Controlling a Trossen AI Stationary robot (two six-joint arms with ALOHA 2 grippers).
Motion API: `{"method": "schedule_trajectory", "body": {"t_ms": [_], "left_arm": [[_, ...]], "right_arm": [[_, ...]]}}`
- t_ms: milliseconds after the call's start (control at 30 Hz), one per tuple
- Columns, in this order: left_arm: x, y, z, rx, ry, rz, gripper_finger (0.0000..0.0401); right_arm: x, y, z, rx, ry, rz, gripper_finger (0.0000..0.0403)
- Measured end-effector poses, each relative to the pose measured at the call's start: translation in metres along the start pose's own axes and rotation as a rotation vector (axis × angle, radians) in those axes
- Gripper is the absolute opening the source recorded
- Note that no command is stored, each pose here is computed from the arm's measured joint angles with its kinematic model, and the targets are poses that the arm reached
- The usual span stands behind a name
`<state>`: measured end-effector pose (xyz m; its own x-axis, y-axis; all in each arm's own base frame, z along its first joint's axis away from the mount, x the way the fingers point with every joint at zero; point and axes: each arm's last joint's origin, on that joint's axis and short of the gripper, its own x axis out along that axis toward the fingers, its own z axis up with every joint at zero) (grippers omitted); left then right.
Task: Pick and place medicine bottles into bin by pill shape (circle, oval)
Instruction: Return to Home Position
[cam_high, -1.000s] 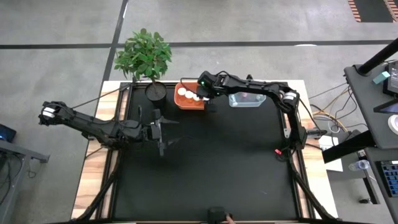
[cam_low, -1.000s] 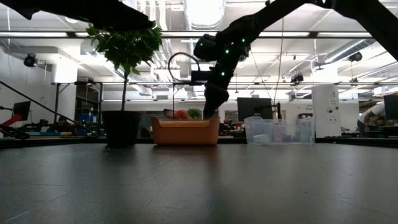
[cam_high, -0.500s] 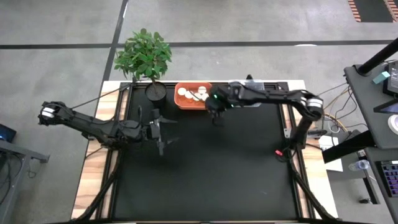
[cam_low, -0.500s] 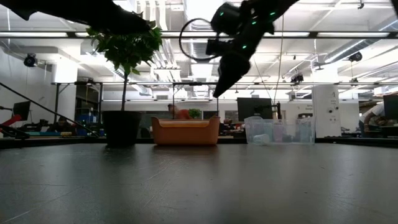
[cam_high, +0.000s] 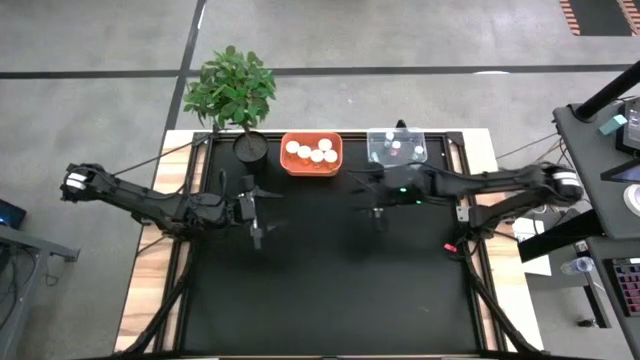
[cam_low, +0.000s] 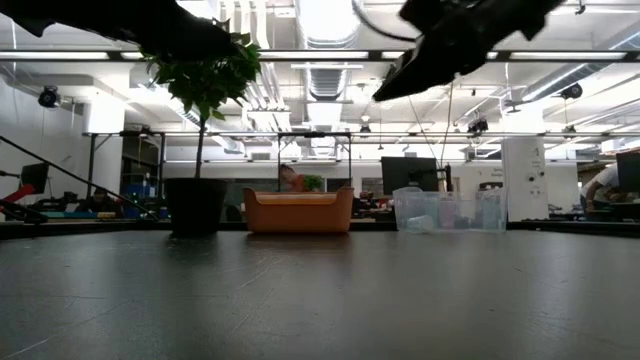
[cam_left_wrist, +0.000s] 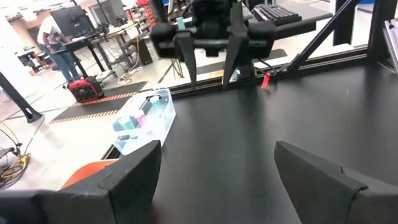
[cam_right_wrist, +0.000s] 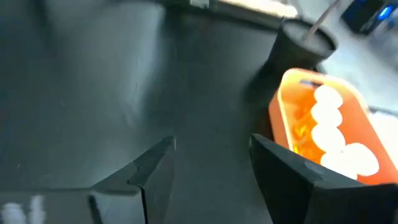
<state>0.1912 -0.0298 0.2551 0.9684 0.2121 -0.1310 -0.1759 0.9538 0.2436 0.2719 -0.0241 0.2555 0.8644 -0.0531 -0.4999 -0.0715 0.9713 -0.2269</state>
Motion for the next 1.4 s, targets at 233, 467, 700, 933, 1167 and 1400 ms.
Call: {"method": "schedule_trajectory", "body": {"t_ms": [233,467,700,933,1167,1400], "left_arm": [[-0.009,0.004,0.002,-0.021,-0.004,-0.002,0.0295],[-0.025,0.012,0.002,-0.054,-0.007,-0.003,0.0295],[-0.037,0.014,-0.017,-0.095,-0.049,0.003,0.0284],[-0.05,0.017,-0.036,-0.142,-0.125,0.014,0.0242],[-0.057,0.016,-0.055,-0.166,-0.194,0.025,0.0198],[-0.063,0.015,-0.078,-0.161,-0.249,0.038,0.0171]], "right_arm": [[-0.036,0.009,-0.023,-0.011,-0.154,-0.041,0.0198],[-0.06,0.016,-0.047,-0.017,-0.257,-0.072,0.0198],[-0.08,0.02,-0.061,-0.032,-0.337,-0.097,0.0198],[-0.094,0.025,-0.076,-0.063,-0.4,-0.126,0.0198],[-0.103,0.029,-0.092,-0.073,-0.52,-0.169,0.0189],[-0.11,0.032,-0.105,-0.092,-0.665,-0.247,0.0175]]}}
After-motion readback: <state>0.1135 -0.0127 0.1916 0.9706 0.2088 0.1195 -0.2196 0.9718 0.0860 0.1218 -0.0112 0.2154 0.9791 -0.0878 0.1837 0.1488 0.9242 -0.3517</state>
